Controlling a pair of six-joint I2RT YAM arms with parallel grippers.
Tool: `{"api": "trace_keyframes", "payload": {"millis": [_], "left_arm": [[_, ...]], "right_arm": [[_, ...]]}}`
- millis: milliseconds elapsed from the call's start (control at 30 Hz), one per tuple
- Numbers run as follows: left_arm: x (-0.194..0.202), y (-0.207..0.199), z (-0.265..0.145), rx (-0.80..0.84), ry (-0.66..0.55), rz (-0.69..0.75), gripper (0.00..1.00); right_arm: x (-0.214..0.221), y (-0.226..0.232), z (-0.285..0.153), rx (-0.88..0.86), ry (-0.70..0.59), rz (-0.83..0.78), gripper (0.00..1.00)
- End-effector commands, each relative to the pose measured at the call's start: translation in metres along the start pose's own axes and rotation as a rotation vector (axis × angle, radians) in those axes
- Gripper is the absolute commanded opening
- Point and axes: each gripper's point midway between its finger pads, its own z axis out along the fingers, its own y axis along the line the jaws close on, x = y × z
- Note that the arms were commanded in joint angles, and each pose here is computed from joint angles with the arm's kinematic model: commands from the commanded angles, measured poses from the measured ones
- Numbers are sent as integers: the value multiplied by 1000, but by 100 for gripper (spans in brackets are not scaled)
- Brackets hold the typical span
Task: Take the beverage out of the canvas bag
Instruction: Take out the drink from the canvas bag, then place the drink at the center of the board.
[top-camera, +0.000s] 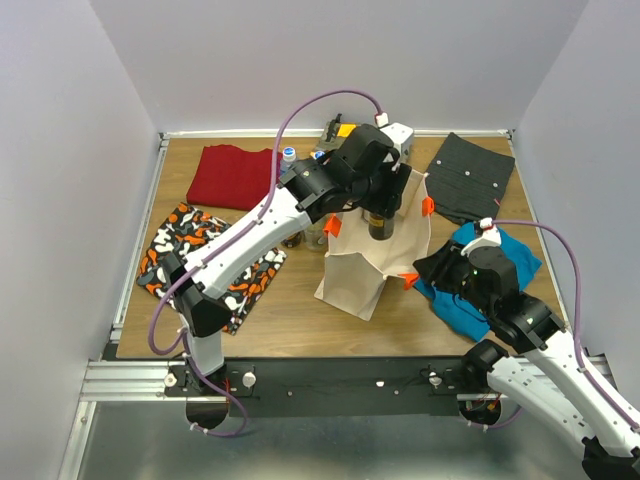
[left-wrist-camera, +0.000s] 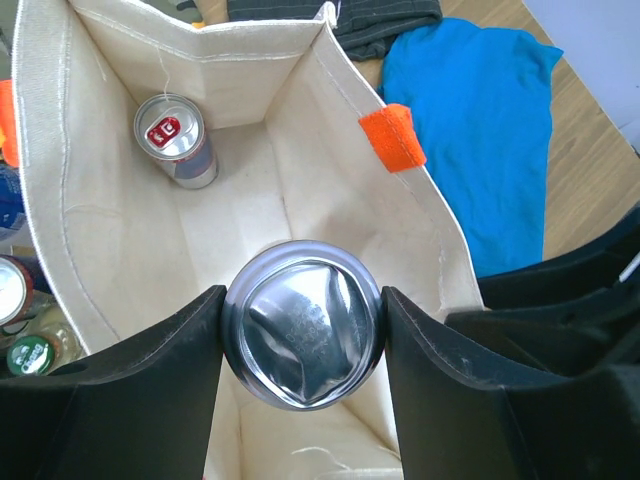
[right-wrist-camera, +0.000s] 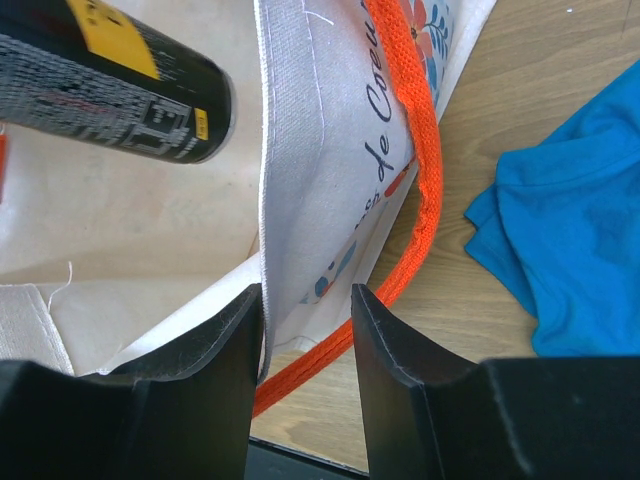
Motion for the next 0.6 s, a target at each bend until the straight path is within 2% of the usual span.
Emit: {"api": "trace_keyframes", "payload": {"millis": [0,300,567], "left_arm": [[-40,-13,-49,56,-146,-7,0],[-48,-8,-72,38,-188,-19,0],[-64,-8,-111,48,-268,-26,0]], "right_arm": [[8,-12,3,47,22,-11,49],[8,-13,3,52,22,-11,49],[9,-14,4,56,27,-13,49]]}}
